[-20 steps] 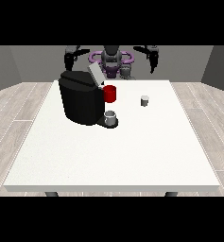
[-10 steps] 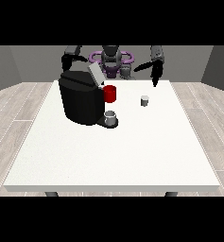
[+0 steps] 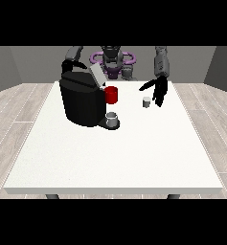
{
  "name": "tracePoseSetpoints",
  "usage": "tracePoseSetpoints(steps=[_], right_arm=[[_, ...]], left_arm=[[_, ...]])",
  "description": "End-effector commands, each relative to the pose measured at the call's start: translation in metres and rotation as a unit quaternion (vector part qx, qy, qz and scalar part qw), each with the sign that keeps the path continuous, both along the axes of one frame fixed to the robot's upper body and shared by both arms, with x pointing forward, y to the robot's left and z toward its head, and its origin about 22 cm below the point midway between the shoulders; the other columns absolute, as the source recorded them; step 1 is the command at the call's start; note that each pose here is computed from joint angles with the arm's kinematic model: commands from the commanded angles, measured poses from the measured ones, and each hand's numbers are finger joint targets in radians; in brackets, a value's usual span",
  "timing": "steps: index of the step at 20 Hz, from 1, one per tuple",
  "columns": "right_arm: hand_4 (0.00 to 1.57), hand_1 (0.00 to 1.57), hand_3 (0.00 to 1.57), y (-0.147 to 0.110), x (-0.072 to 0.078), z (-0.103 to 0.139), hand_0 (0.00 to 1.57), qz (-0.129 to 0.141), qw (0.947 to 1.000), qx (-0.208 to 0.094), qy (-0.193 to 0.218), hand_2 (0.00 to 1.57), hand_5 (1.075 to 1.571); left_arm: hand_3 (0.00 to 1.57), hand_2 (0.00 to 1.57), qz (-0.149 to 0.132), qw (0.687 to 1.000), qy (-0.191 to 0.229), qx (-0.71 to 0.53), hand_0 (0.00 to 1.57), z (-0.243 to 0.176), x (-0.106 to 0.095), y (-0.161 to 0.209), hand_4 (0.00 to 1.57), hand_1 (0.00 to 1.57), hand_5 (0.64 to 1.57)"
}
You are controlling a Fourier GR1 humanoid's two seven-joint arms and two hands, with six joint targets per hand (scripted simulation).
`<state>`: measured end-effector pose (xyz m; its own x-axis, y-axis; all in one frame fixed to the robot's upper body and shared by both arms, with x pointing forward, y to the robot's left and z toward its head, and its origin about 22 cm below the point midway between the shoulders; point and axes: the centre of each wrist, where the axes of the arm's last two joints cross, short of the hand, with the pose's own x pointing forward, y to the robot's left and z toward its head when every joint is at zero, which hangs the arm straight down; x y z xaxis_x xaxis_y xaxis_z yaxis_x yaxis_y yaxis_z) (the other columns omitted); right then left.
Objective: Insert the coffee pod into the coffee machine and close the lid
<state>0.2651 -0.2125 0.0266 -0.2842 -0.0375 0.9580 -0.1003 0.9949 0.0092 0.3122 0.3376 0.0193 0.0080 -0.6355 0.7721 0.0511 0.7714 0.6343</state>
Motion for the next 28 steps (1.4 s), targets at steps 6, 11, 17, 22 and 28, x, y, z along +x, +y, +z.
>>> tracePoseSetpoints(steps=[6,11,17,22,28], right_arm=[[0.48,0.0,0.0,-0.001,0.012,0.006,0.0,-0.01,0.9999,-0.012,0.004,0.0,1.571],[0.47,0.0,0.0,0.001,0.011,-0.005,0.0,-0.034,0.9986,-0.015,0.037,0.0,1.571],[0.36,0.0,0.0,-0.019,0.033,-0.005,0.0,-0.048,0.998,-0.02,0.034,0.0,1.571],[0.32,0.0,0.0,-0.015,0.037,0.006,0.0,-0.053,0.9983,-0.016,0.017,0.0,1.571],[0.41,0.0,0.0,-0.014,0.041,-0.012,0.0,-0.069,0.9969,0.0,0.038,0.0,1.571]], left_arm=[[0.0,0.0,0.006,0.996,0.055,0.066,0.0,0.004,0.023,0.037,0.0,0.0,1.571],[0.0,0.0,-0.013,0.991,0.1,0.085,0.0,0.003,0.039,0.026,0.0,0.0,1.571],[0.0,0.0,-0.026,0.986,0.11,0.126,0.0,-0.013,0.042,-0.004,0.0,0.0,1.571],[0.0,0.1,-0.03,0.989,0.11,0.096,0.0,0.003,0.049,0.03,0.0,0.0,1.571],[0.94,1.09,-0.067,0.987,0.086,0.118,1.02,-0.009,0.05,0.001,0.0,1.02,1.571]])
